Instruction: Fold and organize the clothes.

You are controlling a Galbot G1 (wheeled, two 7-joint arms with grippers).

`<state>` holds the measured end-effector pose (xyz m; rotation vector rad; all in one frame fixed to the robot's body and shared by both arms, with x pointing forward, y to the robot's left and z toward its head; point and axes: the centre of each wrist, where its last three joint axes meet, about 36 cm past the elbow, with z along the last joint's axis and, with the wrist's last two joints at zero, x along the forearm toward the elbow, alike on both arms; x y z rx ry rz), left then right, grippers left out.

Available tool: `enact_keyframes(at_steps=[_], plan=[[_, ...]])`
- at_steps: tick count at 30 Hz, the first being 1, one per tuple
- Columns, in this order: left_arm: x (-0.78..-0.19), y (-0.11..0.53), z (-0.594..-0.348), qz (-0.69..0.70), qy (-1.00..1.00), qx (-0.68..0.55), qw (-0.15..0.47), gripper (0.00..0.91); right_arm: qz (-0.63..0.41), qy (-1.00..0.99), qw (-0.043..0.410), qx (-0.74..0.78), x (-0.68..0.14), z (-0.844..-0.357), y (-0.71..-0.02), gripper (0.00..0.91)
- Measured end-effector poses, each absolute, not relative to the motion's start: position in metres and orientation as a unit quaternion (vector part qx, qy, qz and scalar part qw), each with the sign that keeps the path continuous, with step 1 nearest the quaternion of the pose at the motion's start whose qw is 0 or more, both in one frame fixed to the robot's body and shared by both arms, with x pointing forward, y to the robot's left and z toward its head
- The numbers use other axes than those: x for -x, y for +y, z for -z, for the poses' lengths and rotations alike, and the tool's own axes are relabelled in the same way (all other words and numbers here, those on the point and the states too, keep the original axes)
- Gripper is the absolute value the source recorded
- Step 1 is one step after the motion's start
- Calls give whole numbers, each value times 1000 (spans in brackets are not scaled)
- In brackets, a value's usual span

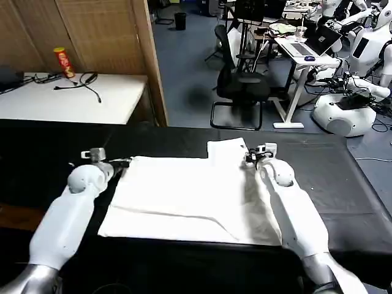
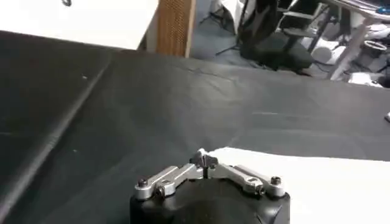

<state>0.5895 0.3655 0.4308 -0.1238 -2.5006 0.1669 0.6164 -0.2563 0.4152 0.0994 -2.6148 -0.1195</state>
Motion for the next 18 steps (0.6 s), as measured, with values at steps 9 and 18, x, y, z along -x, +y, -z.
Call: enact_keyframes(at_steps=[9,18], plan=[[-580,373,-445,-64,-956,40,285,0,46,-973,218,-52,-603,-426,-267,0],[-556,373,-474,-65,-964,54,253,0,42,-980,180,-71,-566,-451,-277,0]])
